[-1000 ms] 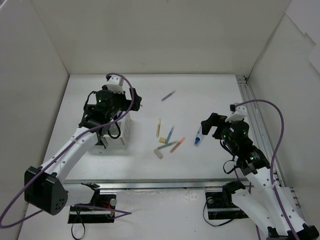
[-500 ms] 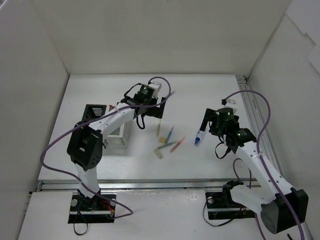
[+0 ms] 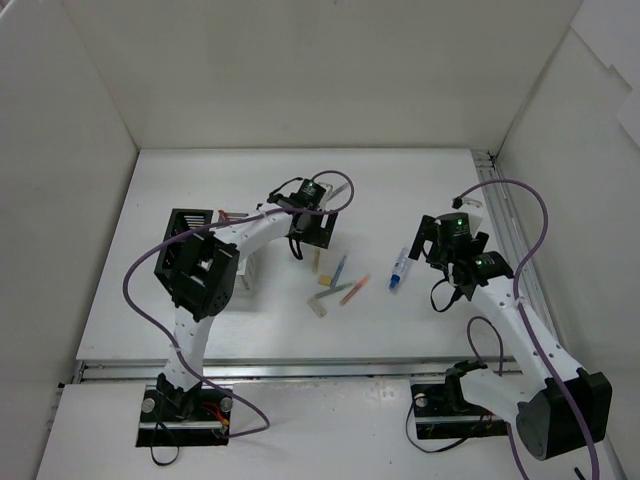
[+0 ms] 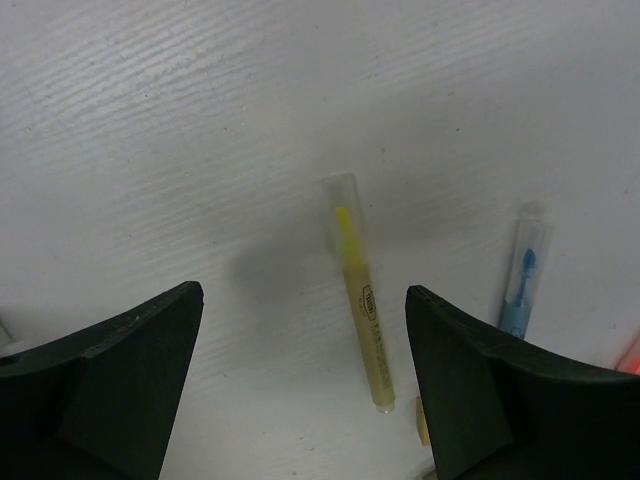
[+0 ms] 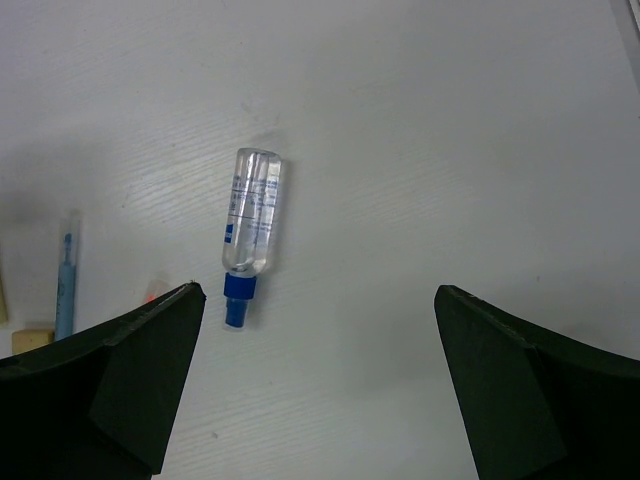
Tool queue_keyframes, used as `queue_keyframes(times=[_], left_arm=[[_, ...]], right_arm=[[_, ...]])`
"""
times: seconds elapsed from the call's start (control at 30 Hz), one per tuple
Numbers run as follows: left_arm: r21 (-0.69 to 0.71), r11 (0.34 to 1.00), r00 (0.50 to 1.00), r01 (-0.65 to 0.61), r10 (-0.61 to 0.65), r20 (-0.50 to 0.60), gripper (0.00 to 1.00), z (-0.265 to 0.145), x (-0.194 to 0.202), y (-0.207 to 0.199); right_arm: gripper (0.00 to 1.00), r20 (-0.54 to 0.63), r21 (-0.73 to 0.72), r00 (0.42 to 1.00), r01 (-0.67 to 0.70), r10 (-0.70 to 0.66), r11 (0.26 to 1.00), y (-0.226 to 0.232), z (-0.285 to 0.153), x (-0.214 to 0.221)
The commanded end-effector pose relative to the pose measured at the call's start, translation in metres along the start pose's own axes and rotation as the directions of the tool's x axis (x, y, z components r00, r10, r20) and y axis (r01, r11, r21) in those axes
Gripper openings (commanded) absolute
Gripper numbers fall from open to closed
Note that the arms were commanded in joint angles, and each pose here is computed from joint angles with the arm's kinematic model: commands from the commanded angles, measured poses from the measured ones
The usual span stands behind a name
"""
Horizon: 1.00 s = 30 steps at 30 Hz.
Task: Sort the stationery into containers
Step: Pick up the pen from the center of the board.
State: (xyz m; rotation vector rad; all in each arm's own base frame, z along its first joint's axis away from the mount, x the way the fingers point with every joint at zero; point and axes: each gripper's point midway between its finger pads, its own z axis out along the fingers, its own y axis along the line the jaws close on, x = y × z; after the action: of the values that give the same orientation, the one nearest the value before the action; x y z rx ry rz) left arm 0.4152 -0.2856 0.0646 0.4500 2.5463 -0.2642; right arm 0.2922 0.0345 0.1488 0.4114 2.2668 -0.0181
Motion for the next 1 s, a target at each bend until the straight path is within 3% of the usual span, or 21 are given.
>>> queue_keyframes(times=[0.0, 0.5, 0.6, 0.7, 0.83, 0.97], left_arm=[[-0.002, 1.0, 0.999, 0.027, -0.027, 0.029, 0.77, -0.011, -0.013, -0.005], [-0.004, 0.999, 0.999, 0.037, -0.037, -0.036, 0.4, 0.009, 0.019, -0.019], [-0.016, 0.999, 0.999, 0.04, -0.04, -0.034, 0.26, 0.011, 0.02, -0.016], [-0.027, 0.999, 0.999, 0.041, -0.042, -0.027, 0.0, 0.011, 0.018, -0.015], [-0.059, 0.998, 0.999, 0.028, -0.027, 0.019, 0.0, 0.001, 0.002, -0.01], [-0.055, 0.998, 0.989, -0.008, 0.016, 0.147, 0.0, -0.035, -0.035, -0.01]], right_arm=[[0.98, 0.064, 0.034, 0.997, -0.039, 0.037, 0.999, -0.008, -0.005, -0.018], [0.98, 0.022, 0.052, 0.999, -0.033, 0.032, 0.998, -0.011, 0.003, -0.004], [0.98, 0.025, 0.048, 0.999, -0.038, 0.037, 0.998, -0.011, 0.002, -0.004], [0.98, 0.023, 0.037, 0.999, -0.034, 0.034, 0.999, -0.011, 0.0, -0.002], [0.98, 0.011, -0.022, 1.0, -0.028, 0.028, 0.999, -0.001, -0.004, -0.001], [0.98, 0.017, -0.073, 1.0, 0.002, 0.0, 0.997, 0.006, -0.01, -0.005]])
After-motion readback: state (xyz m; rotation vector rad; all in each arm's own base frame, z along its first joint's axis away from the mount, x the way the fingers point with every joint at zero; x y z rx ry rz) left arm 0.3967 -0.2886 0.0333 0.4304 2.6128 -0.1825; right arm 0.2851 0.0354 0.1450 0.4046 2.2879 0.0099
